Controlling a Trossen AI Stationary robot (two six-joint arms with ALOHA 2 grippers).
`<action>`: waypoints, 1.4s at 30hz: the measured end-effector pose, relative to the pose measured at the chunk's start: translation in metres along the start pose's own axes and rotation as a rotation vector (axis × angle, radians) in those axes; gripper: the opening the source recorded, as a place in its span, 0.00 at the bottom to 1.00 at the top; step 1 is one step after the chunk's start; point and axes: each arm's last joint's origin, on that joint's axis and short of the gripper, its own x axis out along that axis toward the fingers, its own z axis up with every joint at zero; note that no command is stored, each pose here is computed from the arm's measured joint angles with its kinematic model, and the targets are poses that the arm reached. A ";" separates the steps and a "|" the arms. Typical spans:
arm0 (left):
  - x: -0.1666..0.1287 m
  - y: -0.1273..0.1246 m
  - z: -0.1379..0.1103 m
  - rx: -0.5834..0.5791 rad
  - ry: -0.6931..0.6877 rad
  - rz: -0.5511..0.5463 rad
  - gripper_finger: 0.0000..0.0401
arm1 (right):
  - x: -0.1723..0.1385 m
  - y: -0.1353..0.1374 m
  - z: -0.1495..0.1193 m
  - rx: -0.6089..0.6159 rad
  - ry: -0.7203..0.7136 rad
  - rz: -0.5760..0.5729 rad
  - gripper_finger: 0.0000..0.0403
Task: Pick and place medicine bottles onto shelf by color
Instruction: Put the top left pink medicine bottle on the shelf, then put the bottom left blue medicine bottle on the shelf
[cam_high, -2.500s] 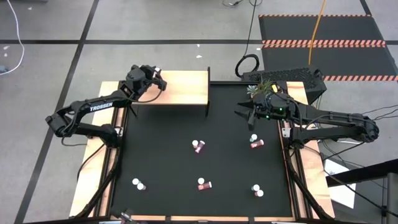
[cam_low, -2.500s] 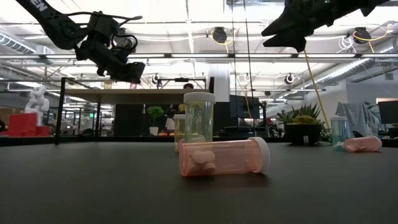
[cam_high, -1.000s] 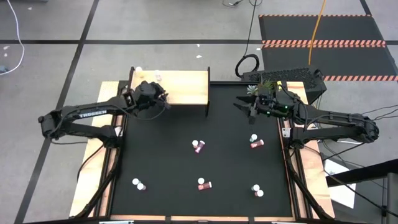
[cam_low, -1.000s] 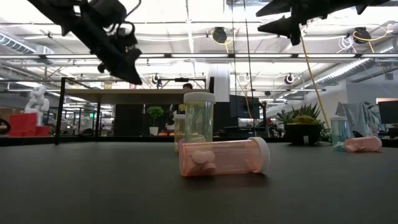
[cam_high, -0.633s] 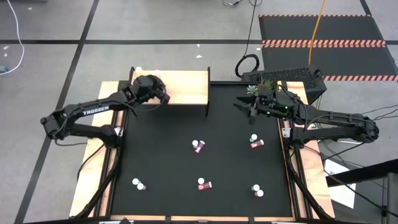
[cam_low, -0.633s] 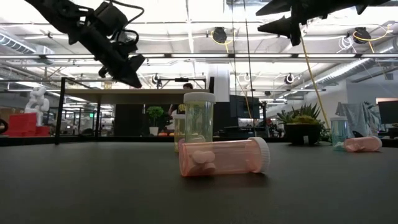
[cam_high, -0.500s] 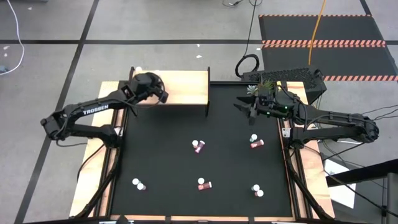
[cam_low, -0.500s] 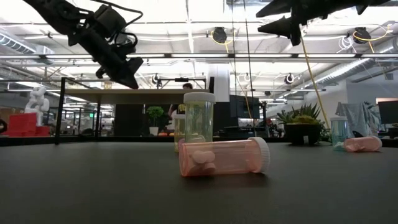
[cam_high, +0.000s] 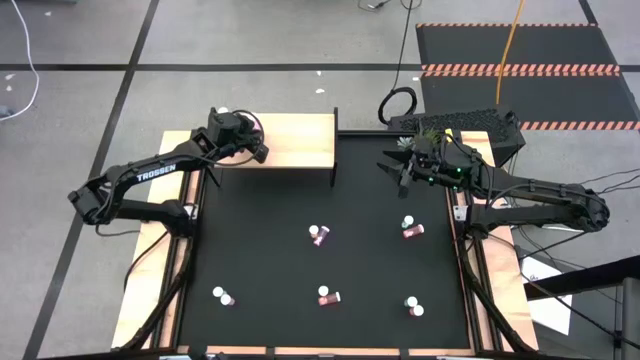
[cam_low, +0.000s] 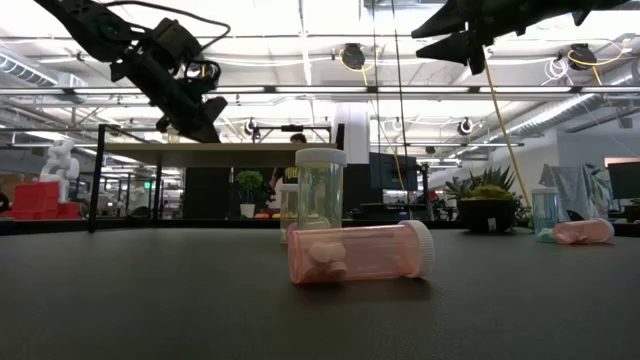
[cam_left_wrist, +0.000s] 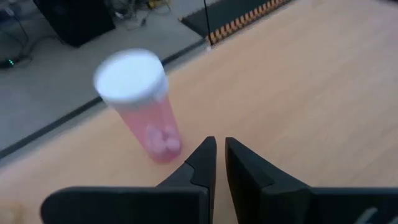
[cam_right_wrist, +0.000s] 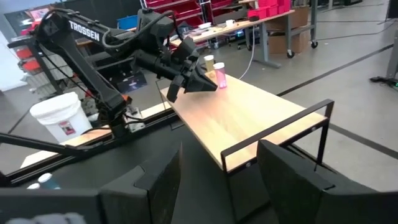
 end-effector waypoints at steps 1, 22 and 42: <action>0.002 0.000 0.000 -0.001 0.002 -0.005 0.09 | 0.000 -0.001 0.000 -0.002 -0.001 -0.002 0.50; 0.010 0.016 0.000 -0.033 -0.011 0.071 0.09 | 0.001 -0.006 0.001 0.020 0.003 -0.010 0.50; 0.000 0.013 0.004 -0.037 -0.038 0.010 0.14 | 0.001 -0.007 0.002 0.021 0.000 -0.016 0.50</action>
